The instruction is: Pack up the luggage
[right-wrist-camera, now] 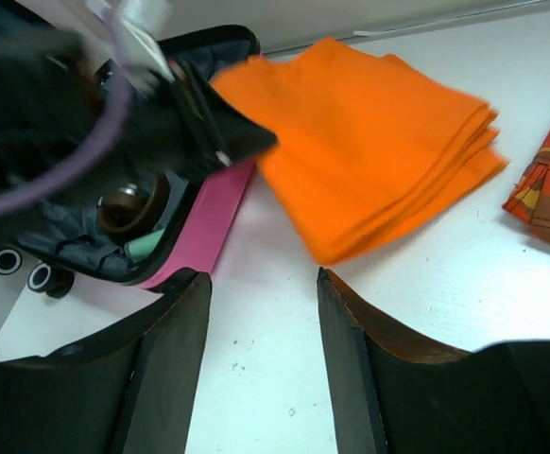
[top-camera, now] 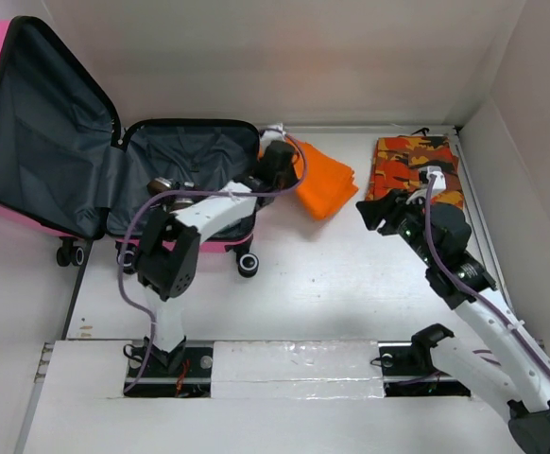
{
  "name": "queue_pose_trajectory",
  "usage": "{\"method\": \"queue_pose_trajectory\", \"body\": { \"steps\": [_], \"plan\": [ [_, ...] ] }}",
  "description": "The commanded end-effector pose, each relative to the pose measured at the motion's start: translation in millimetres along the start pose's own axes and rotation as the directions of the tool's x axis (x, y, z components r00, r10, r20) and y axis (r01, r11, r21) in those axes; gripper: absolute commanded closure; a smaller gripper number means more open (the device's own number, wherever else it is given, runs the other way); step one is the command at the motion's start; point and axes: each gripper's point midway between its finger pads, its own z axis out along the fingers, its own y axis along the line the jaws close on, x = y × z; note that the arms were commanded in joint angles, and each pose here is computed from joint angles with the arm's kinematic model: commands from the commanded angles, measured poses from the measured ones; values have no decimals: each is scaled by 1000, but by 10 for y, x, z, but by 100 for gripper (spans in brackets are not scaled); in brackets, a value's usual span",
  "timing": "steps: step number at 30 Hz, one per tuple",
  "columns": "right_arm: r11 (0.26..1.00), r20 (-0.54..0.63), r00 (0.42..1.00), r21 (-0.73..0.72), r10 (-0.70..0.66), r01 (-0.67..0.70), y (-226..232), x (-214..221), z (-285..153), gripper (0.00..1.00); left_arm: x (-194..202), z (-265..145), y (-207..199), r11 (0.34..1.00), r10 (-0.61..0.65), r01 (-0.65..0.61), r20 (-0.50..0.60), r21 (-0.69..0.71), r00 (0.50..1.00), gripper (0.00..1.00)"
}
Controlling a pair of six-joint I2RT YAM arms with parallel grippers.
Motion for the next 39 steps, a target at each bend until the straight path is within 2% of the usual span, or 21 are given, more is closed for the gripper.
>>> {"method": "queue_pose_trajectory", "body": {
  "steps": [1, 7, 11, 18, 22, 27, 31, 32, 35, 37, 38, 39],
  "plan": [
    [997, 86, 996, -76, -1, 8, 184, -231, 49, 45, -1384, -694, -185, 988, 91, -120, 260, 94, 961, 100],
    [998, 74, 997, -70, -2, 7, 142, -149, 93, 45, -1882, -811, 597, 998, 49, -57, 279, 22, 959, 100],
    [999, 82, 997, -50, -1, 5, 74, -96, 69, 45, -2109, -818, 1472, 995, 23, 7, 297, -98, 955, 100],
    [999, 55, 999, -36, -2, 4, -6, 58, 92, 45, -2025, -862, 2683, 963, -58, 127, 275, -239, 960, 100],
    [999, 55, 999, -36, -2, 4, -6, 58, 92, 45, -1997, -900, 3046, 947, -89, 167, 275, -274, 957, 100],
    [999, 55, 999, -36, -2, 4, -6, 58, 92, 45, -2053, -954, 3286, 910, -48, 167, 303, -380, 952, 100],
    [999, 69, 998, -32, -11, 13, -10, 24, 73, 45, -1938, -854, 3538, 862, -30, 153, 251, -484, 968, 100],
    [999, 69, 998, -32, -11, 13, -10, 24, 72, 45, -1855, -818, 3683, 826, -33, 156, 230, -542, 973, 100],
    [1000, 77, 997, -15, -10, 12, -41, 8, 76, 45, -1845, -867, 3772, 779, -73, 215, 254, -589, 964, 100],
    [1000, 77, 997, -15, -10, 12, -41, 8, 76, 44, -1943, -1019, 3719, 771, -85, 267, 323, -578, 943, 83],
    [1000, 68, 998, -10, -11, 11, -55, 34, 97, 44, -2017, -1091, 3662, 776, -94, 296, 361, -557, 928, 71],
    [1000, 53, 999, -2, -11, 11, -77, 77, 131, 44, -2200, -1270, 3523, 784, -123, 357, 437, -508, 891, 59]
  ]
}}
